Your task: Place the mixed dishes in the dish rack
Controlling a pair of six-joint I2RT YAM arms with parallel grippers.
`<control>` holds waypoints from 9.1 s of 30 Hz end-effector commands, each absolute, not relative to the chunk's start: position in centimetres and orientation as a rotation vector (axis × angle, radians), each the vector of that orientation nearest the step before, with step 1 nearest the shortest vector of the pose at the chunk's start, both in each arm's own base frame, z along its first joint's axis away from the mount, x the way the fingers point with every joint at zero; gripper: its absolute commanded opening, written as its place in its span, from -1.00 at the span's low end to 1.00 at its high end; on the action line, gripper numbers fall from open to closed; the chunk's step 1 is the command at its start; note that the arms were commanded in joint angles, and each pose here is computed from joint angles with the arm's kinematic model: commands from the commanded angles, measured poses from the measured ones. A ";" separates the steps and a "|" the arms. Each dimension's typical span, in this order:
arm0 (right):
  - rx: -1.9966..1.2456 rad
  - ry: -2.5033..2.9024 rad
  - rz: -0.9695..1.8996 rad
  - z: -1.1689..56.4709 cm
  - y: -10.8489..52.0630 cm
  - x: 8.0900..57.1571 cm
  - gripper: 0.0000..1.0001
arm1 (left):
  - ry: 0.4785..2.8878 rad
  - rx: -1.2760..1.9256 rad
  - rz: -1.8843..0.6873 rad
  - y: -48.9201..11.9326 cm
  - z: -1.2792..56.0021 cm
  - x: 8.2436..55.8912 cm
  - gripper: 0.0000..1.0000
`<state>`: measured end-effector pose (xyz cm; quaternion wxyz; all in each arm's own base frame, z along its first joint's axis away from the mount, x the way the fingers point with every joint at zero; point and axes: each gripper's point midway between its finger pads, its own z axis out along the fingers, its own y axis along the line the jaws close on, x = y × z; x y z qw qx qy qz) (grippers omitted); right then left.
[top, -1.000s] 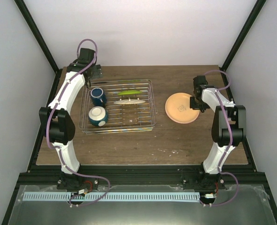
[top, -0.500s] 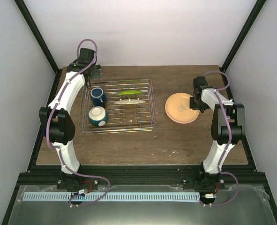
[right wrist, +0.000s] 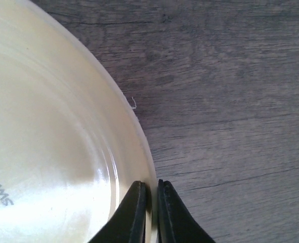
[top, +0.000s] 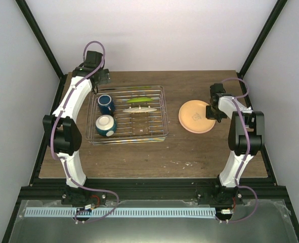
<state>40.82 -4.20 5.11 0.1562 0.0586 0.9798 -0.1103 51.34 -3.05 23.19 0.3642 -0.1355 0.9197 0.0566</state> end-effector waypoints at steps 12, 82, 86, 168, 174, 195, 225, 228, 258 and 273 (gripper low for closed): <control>0.153 2.772 -0.364 6.8 -5.3 42.0 -0.99 | 2.366 -0.358 0.153 -3.0 23.0 51.9 1.00; -0.895 1.559 0.500 32.2 23.8 39.1 -0.99 | 2.244 -0.425 0.185 -1.0 27.5 47.1 1.00; -0.891 1.551 0.493 31.6 24.4 40.2 -0.99 | 2.244 -0.428 0.186 -0.8 27.4 47.2 0.99; -0.487 1.713 -0.025 35.7 14.4 41.9 -0.99 | 2.859 0.301 -0.259 -16.5 14.6 43.6 1.00; -0.602 1.640 0.039 34.2 17.1 38.4 -0.99 | 2.841 0.299 -0.242 -16.6 15.0 44.6 0.99; -0.500 1.317 -0.098 31.0 18.7 38.0 -0.99 | 2.847 0.276 -0.208 -16.1 15.1 44.6 1.00; -0.738 1.275 -0.008 24.2 25.3 36.7 -0.99 | 2.774 0.112 -0.238 -12.4 19.3 45.3 1.00; -0.766 1.269 -0.008 23.9 26.2 36.7 -0.99 | 2.737 0.075 -0.233 -11.5 20.6 45.7 1.00; -0.923 1.287 -0.195 18.8 29.4 38.4 -0.99 | 2.597 0.011 -0.163 -8.5 25.7 46.0 0.99; -0.700 1.363 -0.330 19.7 25.0 38.5 -0.99 | 2.619 0.006 -0.159 -8.5 24.6 46.3 1.00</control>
